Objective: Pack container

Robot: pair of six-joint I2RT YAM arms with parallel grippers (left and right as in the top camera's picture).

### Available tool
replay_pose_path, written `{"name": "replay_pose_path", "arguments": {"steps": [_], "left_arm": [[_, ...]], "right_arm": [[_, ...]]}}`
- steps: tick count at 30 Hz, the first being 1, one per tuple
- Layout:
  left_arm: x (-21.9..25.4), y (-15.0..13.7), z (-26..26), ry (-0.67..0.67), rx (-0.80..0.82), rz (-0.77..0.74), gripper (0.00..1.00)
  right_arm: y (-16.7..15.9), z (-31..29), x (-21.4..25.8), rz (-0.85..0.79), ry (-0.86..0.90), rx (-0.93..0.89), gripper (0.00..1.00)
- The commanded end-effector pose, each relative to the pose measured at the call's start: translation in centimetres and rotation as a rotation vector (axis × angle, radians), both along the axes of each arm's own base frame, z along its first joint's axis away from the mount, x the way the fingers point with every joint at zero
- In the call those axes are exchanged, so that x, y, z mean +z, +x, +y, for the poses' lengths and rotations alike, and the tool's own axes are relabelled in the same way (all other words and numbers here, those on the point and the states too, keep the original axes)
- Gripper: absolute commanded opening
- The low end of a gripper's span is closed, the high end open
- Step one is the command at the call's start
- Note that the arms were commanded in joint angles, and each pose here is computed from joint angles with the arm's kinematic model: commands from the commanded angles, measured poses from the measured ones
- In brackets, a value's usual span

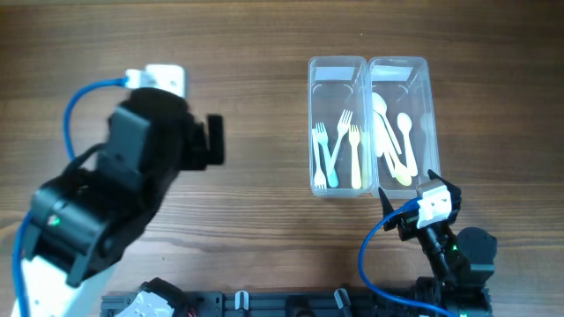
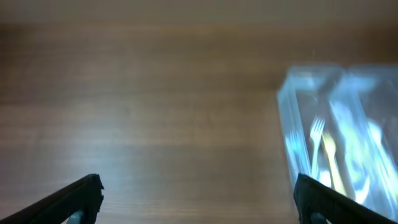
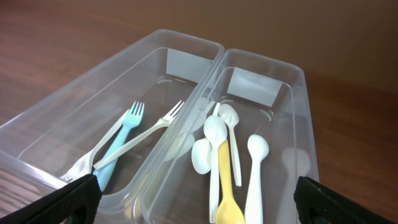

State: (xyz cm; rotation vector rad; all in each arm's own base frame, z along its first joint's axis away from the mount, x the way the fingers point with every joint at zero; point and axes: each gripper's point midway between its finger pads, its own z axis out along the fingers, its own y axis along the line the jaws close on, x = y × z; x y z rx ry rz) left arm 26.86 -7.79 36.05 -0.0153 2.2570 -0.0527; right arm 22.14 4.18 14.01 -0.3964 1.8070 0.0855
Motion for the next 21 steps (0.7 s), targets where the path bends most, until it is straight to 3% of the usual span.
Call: {"name": "replay_pose_path", "arguments": {"steps": [1,4,8,21], "left_arm": [[3.1,0.0,3.0,-0.161,0.086,-0.157,1.0],[3.8,0.1,4.7,-0.242,0.117,-0.255,1.0],[2.1,-0.7,6.8,-0.253,0.178,-0.341,1.0],[-11.3,-3.3,7.1,-0.306,0.179,-0.455,1.0]], "right_arm": [[0.0,-0.1,0.1,-0.018,-0.016,-0.004,1.0],[0.0,-0.1,0.1,-0.018,-0.016,-0.004,1.0],[0.0,-0.1,0.1,-0.018,-0.016,-0.004,1.0],[0.0,-0.1,0.1,-0.018,-0.016,-0.004,1.0]]}}
